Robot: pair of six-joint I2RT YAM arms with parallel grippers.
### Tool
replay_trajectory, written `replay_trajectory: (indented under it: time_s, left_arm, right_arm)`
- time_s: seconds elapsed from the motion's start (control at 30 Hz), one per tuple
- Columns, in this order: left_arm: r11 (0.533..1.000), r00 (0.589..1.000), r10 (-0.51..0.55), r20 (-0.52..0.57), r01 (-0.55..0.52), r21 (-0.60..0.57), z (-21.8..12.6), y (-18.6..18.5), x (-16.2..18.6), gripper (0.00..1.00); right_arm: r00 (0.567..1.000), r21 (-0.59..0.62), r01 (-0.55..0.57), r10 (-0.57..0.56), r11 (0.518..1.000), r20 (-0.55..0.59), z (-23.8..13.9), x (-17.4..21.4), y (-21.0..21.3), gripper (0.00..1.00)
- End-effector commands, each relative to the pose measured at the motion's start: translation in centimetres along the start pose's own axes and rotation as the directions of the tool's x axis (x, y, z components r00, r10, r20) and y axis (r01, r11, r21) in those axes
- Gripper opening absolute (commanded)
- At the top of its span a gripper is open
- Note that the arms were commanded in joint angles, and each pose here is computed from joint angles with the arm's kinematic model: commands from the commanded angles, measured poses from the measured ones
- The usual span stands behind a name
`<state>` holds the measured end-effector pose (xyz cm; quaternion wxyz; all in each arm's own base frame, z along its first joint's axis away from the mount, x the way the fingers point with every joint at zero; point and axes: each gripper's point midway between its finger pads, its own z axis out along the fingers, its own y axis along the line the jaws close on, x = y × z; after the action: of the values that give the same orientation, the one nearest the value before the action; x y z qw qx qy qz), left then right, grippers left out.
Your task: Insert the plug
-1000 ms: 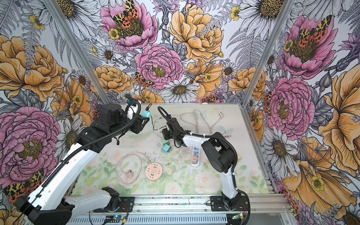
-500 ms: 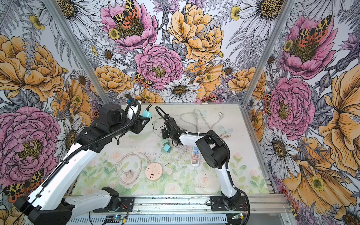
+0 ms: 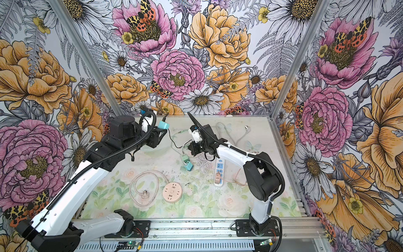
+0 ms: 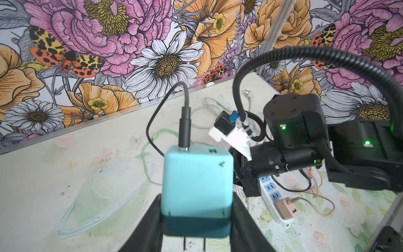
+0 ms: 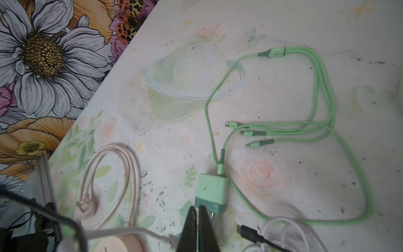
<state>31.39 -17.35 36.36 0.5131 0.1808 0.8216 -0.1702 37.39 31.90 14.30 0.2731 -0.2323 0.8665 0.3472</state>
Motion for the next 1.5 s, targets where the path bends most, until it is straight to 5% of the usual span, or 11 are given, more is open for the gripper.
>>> replay_trajectory:
  time_s: [0.0, 0.3, 0.5, 0.6, 0.7, 0.83, 1.2, 1.4, 1.47]
  left_arm:
    - [0.997, 0.998, -0.037, 0.044, 0.04, -0.071, -0.6, 1.4, -0.4, 0.33]
    - [0.951, 0.993, -0.116, 0.03, 0.12, -0.286, 0.7, 6.1, 2.5, 0.33]
    - [0.935, 0.981, -0.193, 0.036, 0.195, -0.297, 4.1, 7.9, 5.0, 0.33]
    - [0.913, 0.975, -0.221, 0.035, 0.22, -0.343, 5.7, 9.5, 6.7, 0.33]
    - [0.876, 0.961, -0.275, 0.026, 0.262, -0.405, 6.0, 11.9, 8.2, 0.33]
    - [0.851, 0.947, -0.317, 0.039, 0.303, -0.43, 4.9, 13.5, 9.1, 0.33]
    - [0.894, 0.942, -0.328, 0.073, 0.334, -0.298, 1.0, 10.9, 6.9, 0.34]
    - [0.901, 0.934, -0.341, 0.112, 0.358, -0.246, -0.9, 9.5, 5.9, 0.33]
    - [0.899, 0.935, -0.332, 0.122, 0.353, -0.261, -1.8, 9.6, 5.6, 0.33]
  right_arm:
    - [0.991, -0.177, -0.093, 0.075, 0.98, -0.108, -1.1, 2.6, 1.6, 0.0]
    - [0.975, -0.284, -0.14, 0.082, 0.948, -0.208, -2.5, 4.8, 4.3, 0.0]
    - [0.976, -0.329, -0.141, 0.077, 0.934, -0.202, -4.2, 4.9, 5.9, 0.0]
    - [0.984, -0.225, -0.107, 0.072, 0.969, -0.16, -4.8, 4.5, 4.2, 0.0]
    - [0.991, 0.004, -0.091, 0.091, 0.996, -0.097, -5.1, 3.5, 0.1, 0.0]
    - [0.999, 0.247, -0.031, 0.037, 0.969, -0.023, -5.8, 1.5, -4.1, 0.0]
    - [0.987, 0.416, 0.085, -0.133, 0.905, 0.087, -5.1, -3.9, -7.1, 0.0]
    - [0.975, 0.387, 0.05, -0.13, 0.921, 0.182, -4.1, -5.7, -6.9, 0.52]
    - [0.975, 0.389, 0.044, -0.125, 0.92, 0.186, -3.8, -5.8, -7.2, 0.55]
